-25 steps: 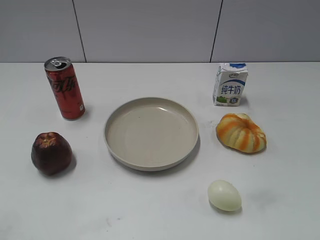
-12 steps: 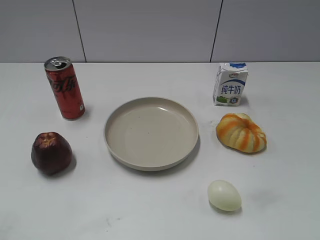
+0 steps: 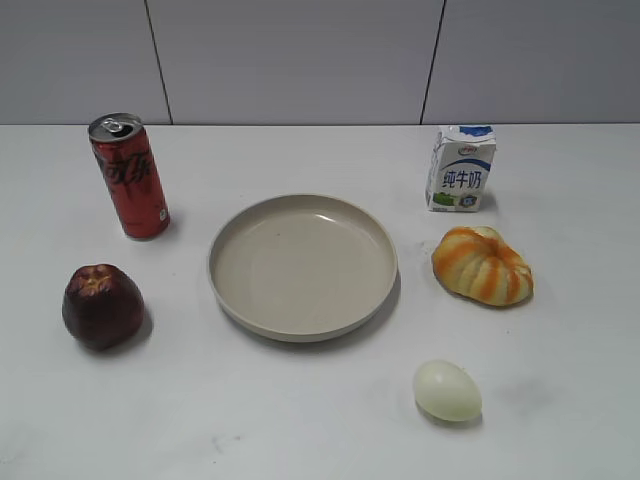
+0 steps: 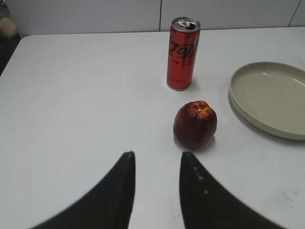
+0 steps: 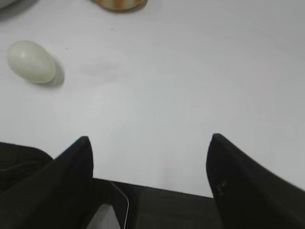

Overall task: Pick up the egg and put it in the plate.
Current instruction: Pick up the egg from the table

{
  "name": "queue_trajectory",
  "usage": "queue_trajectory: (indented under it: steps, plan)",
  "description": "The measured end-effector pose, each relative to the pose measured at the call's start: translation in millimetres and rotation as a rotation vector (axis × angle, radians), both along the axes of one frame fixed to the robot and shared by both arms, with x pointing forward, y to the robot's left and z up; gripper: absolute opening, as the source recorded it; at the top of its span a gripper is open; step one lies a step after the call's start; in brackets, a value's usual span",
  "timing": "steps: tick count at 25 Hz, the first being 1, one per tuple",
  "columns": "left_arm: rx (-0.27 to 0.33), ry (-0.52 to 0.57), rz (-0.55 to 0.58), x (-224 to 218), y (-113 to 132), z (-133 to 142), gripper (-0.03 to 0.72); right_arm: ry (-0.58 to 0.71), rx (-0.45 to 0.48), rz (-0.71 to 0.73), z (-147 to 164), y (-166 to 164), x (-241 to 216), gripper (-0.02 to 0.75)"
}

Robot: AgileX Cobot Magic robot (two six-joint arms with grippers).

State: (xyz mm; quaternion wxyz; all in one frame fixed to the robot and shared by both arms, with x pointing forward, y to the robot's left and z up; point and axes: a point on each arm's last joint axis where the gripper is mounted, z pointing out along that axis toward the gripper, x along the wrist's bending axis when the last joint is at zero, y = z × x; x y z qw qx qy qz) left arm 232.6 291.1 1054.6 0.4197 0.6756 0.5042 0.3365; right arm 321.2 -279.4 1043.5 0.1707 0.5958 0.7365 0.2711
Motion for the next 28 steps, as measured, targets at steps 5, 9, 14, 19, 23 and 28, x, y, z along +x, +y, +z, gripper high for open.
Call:
queue_trajectory:
  steps: [5,9,14,19,23,28]
  plan:
    - [0.0,0.0,0.0,0,0,0,0.235,0.062,0.022,0.145,-12,11,42,0.565]
    - [0.0,0.0,0.0,0,0,0,0.235,0.157,0.039,0.214,-23,18,73,0.565]
    - [0.0,0.0,0.0,0,0,0,0.235,0.212,-0.018,0.367,-32,47,107,0.566]
    - [0.0,0.0,0.0,0,0,0,0.235,0.25,-0.089,0.558,-49,96,131,0.566]
    - [0.0,0.0,0.0,0,0,0,0.235,0.291,-0.125,0.654,-69,131,144,0.566]
    - [0.0,0.0,0.0,0,0,0,0.235,0.369,-0.184,0.726,-100,156,154,0.566]
